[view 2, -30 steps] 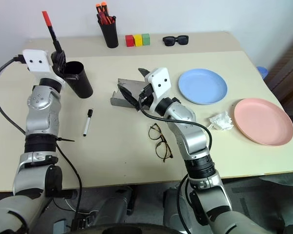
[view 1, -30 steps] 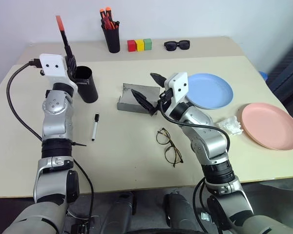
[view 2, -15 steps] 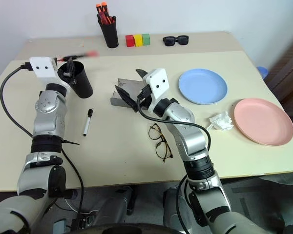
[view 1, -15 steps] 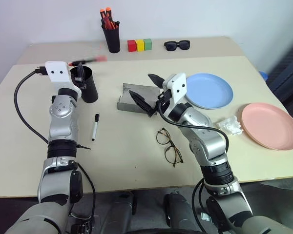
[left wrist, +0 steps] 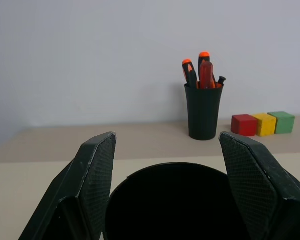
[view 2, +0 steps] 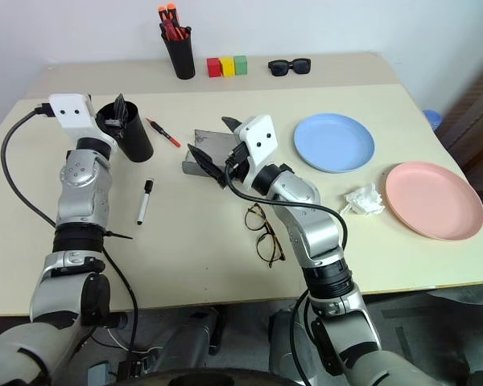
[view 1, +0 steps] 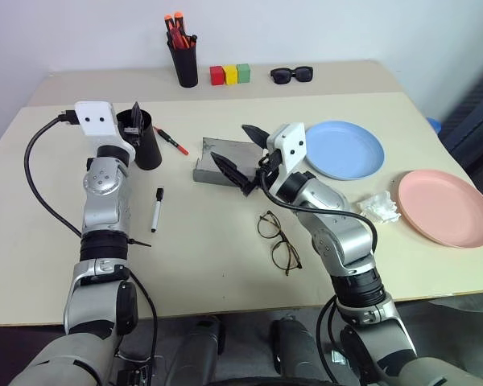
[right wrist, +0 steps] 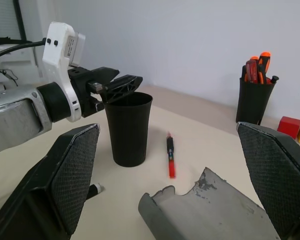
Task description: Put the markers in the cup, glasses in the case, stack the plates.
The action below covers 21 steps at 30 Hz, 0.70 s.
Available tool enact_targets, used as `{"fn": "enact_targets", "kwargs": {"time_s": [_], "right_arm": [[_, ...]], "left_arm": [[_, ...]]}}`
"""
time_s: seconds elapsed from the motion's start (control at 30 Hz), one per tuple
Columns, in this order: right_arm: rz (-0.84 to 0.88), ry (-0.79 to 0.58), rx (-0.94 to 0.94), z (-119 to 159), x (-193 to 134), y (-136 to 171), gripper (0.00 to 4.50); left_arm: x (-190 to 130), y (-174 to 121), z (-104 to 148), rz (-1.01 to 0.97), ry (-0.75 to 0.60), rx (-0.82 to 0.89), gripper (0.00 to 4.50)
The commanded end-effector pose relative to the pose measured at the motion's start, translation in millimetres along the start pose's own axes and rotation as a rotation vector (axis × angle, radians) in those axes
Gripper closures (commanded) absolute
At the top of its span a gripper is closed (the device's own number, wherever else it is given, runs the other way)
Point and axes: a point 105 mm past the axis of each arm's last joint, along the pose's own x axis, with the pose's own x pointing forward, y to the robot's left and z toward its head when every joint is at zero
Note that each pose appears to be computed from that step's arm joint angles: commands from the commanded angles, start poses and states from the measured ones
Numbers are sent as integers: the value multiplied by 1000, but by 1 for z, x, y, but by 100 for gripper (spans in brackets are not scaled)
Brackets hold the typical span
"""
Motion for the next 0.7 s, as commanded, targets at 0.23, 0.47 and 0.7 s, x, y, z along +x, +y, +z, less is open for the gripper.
{"fn": "enact_targets", "kwargs": {"time_s": [0.23, 0.47, 0.7], "right_arm": [[26, -56, -12, 14, 2, 7, 0], [28, -54, -8, 13, 2, 7, 0], [14, -56, -1, 12, 2, 5, 0]], "left_arm": [[2, 0, 21, 9, -80, -14, 115], [0, -22, 56, -96, -202, -60, 115], [-14, -78, 58, -328, -120, -72, 115]]}}
